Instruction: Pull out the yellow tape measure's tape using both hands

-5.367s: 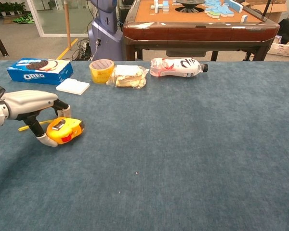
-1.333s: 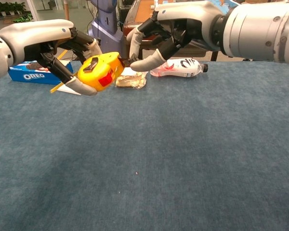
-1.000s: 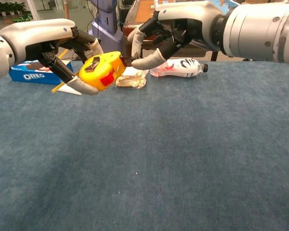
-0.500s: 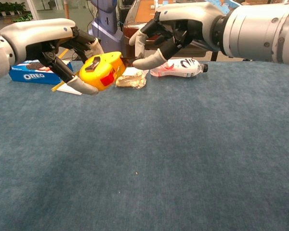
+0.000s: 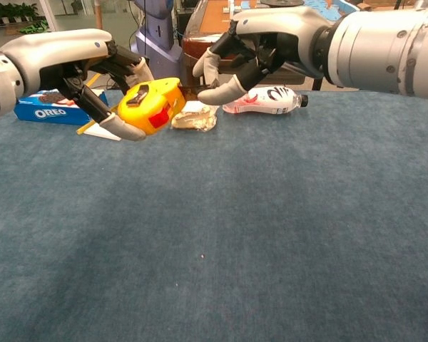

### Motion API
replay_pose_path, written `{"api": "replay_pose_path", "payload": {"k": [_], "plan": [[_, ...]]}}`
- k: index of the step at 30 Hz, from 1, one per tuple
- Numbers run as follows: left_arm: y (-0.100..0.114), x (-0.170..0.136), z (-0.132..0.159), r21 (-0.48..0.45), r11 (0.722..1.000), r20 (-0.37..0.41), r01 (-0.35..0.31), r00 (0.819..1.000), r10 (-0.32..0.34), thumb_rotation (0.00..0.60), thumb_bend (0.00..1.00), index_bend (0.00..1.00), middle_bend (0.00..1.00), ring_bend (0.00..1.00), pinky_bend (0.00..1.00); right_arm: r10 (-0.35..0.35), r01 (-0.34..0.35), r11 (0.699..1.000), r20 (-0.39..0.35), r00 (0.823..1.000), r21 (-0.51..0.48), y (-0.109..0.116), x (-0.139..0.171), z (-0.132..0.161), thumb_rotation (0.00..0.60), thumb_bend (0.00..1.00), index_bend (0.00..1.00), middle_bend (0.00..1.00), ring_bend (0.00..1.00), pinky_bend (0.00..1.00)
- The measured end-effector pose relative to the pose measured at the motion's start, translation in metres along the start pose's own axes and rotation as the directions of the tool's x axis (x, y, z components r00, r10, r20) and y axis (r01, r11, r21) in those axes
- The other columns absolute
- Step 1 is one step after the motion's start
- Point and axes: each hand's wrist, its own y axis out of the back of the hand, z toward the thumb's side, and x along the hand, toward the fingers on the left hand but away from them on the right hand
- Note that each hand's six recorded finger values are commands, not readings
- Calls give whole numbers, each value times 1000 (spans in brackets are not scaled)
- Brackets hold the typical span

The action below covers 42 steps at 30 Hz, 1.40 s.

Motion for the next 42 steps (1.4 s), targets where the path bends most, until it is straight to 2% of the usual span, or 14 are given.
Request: {"api": "replay_pose_path", "payload": {"k": [13,21,32,42], "plan": [[3,-5,-13,19,1000,-20,-6,1000,6,600,112,534,507,304,39,-25,25,1000,12,1000,6,8,6,-6,600,566,702,250,0,0],[1,-9,-37,37,999,-64,18,998,-16,600,112,534,508,303,38,-41,41,999,31,999,17,24,24,-17,600,572,706,255,0,0],[-9,-14,-74,82,987,-55,135,990,-131,600,112,534,508,296,33,-62,61,998,47,997,25,56,65,-32,600,572,706,260,0,0],[-11,-14,-101,123,983,-67,134,990,-127,600,112,534,508,295,30,-93,92,996,43,995,17,82,96,-35,600,571,706,262,0,0]]}}
